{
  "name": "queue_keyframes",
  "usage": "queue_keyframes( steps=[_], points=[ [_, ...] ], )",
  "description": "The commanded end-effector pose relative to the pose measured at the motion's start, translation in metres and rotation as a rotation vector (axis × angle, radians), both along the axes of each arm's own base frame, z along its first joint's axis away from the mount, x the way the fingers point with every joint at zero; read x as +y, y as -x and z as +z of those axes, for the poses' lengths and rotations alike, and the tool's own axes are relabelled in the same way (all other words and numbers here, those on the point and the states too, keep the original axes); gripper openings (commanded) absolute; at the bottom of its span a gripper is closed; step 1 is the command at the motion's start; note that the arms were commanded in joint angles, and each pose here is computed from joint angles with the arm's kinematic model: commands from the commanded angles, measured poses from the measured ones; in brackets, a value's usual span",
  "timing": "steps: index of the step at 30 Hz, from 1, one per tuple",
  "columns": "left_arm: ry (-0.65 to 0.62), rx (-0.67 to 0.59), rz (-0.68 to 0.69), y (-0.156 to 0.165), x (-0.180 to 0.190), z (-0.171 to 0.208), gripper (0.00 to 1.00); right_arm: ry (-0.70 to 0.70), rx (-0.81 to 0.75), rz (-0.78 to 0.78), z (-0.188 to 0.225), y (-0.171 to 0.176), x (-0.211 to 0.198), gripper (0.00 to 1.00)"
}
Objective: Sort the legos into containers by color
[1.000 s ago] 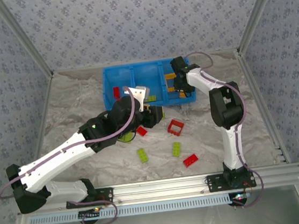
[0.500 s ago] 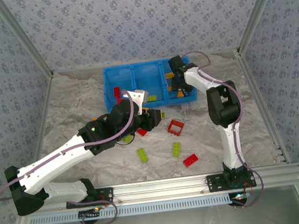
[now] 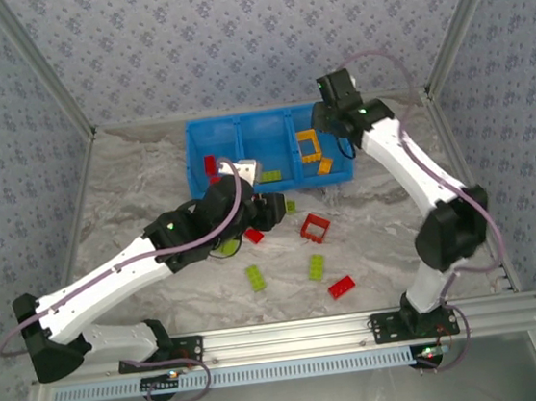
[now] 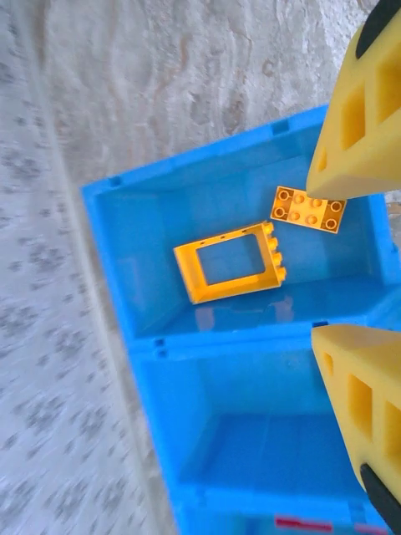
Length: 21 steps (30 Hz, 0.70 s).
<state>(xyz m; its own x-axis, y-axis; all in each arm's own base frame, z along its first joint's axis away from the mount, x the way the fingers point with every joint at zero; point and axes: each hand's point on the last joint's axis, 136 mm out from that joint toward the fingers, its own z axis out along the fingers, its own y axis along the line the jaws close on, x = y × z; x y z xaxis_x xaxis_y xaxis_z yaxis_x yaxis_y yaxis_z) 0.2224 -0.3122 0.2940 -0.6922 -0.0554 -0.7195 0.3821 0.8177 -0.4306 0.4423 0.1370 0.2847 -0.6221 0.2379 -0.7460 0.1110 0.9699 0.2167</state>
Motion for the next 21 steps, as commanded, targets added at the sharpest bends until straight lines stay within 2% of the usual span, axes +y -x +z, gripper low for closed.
queue_keyframes(
  steps=[1, 3, 5, 11, 16, 21],
  points=[
    [-0.014, 0.120, 0.069, -0.005, -0.006, -0.021, 0.53, -0.007, -0.046, 0.039, 0.017, 0.046, -0.003, 0.46],
    [-0.022, 0.198, 0.105, -0.008, -0.016, -0.045, 0.54, -0.018, -0.054, 0.086, 0.016, 0.082, -0.005, 0.46],
    [-0.041, 0.249, 0.073, -0.010, -0.038, -0.069, 0.54, -0.047, -0.067, 0.159, 0.011, 0.121, -0.003, 0.47],
    [-0.241, 0.311, -0.041, -0.034, -0.078, -0.136, 0.45, -0.198, -0.021, 0.389, -0.026, 0.216, 0.008, 0.46],
    [-0.390, 0.351, -0.144, -0.054, -0.091, -0.191, 0.43, -0.248, -0.038, 0.476, -0.039, 0.259, 0.009, 0.47],
    [-0.425, 0.358, -0.182, -0.063, -0.094, -0.211, 0.42, -0.282, -0.030, 0.488, -0.040, 0.268, 0.009, 0.47]
  ],
)
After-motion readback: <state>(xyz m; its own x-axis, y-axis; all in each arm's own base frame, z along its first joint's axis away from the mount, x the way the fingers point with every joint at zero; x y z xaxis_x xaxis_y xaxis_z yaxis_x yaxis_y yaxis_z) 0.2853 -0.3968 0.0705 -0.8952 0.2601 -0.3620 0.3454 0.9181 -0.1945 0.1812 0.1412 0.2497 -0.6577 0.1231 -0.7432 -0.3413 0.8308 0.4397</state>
